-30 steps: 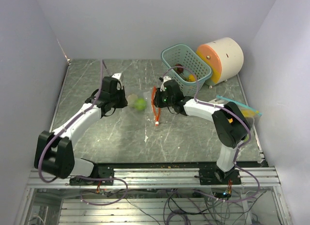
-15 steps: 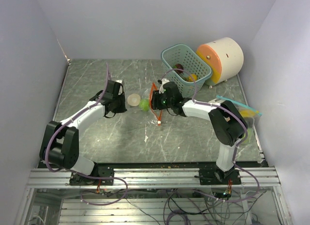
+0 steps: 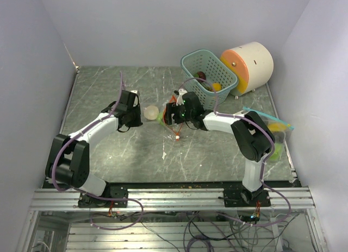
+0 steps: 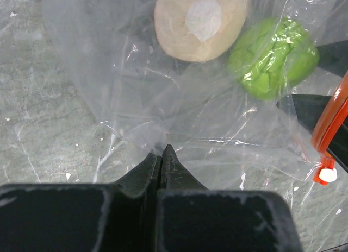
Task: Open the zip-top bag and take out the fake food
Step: Pick up the fake fruit from the zipper food storage bag.
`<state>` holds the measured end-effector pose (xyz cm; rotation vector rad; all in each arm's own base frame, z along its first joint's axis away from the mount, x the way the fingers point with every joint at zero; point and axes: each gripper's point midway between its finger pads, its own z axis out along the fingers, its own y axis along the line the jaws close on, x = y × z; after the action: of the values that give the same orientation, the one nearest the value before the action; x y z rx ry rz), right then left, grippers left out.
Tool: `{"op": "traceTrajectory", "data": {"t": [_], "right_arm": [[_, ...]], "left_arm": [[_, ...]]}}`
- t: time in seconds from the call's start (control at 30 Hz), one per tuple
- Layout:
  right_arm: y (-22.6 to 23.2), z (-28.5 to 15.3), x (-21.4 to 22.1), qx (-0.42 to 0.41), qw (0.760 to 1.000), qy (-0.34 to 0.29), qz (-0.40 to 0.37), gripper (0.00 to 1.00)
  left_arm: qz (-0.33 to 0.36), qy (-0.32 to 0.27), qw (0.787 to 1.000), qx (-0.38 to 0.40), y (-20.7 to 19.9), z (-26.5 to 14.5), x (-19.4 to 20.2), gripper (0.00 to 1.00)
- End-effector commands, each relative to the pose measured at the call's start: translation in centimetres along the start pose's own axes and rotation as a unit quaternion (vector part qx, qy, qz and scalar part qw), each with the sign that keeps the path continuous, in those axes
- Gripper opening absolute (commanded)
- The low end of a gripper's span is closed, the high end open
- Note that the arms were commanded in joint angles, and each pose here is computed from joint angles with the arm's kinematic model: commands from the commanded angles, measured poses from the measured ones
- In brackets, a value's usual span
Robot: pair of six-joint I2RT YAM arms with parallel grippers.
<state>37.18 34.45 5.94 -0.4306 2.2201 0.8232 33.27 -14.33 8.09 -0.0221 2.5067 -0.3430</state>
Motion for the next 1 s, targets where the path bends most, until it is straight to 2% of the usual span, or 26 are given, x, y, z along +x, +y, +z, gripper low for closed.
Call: {"op": "traceTrajectory", "data": {"t": [0.0, 0.23, 0.43, 0.57, 0.73, 0.8, 0.87, 0.97], "right_arm": [[1.7, 0.3, -2.4, -0.038, 0.999, -0.026, -0.028, 0.74], [1.7, 2.0, -2.5, -0.046, 0.998, -0.006, -0.042, 0.87], [0.2, 4.1, -1.0, -0.018, 0.999, 0.029, -0.038, 0.87], [-0.8, 4.2, 0.1, 0.003, 0.998, 0.044, -0.039, 0.83], [-1.5, 3.2, -0.4, 0.026, 0.998, 0.040, -0.046, 0.63], [-1.8, 2.4, -1.4, 0.035, 0.998, 0.036, -0.047, 0.57], [-2.0, 1.6, -2.4, 0.037, 0.998, 0.033, -0.046, 0.56], [-1.8, -1.1, -6.1, 0.042, 0.998, -0.006, -0.048, 0.55]], "left_arm": [[-0.004, 0.014, 1.000, 0.002, 0.1, 0.4, 0.6, 0.07], [-0.003, 0.016, 1.000, 0.005, 0.0, 0.4, 0.7, 0.07], [-0.001, 0.014, 1.000, 0.003, 0.1, 0.3, 0.6, 0.07], [-0.001, 0.016, 1.000, 0.001, 0.3, 0.4, 0.7, 0.07], [-0.005, 0.018, 1.000, 0.001, 0.5, 0.5, 0.8, 0.07], [-0.007, 0.019, 1.000, 0.003, 0.5, 0.6, 0.8, 0.07], [-0.010, 0.021, 1.000, 0.002, 0.7, 0.7, 1.0, 0.07], [-0.013, 0.024, 1.000, 0.002, 0.9, 0.9, 1.2, 0.07]]}}
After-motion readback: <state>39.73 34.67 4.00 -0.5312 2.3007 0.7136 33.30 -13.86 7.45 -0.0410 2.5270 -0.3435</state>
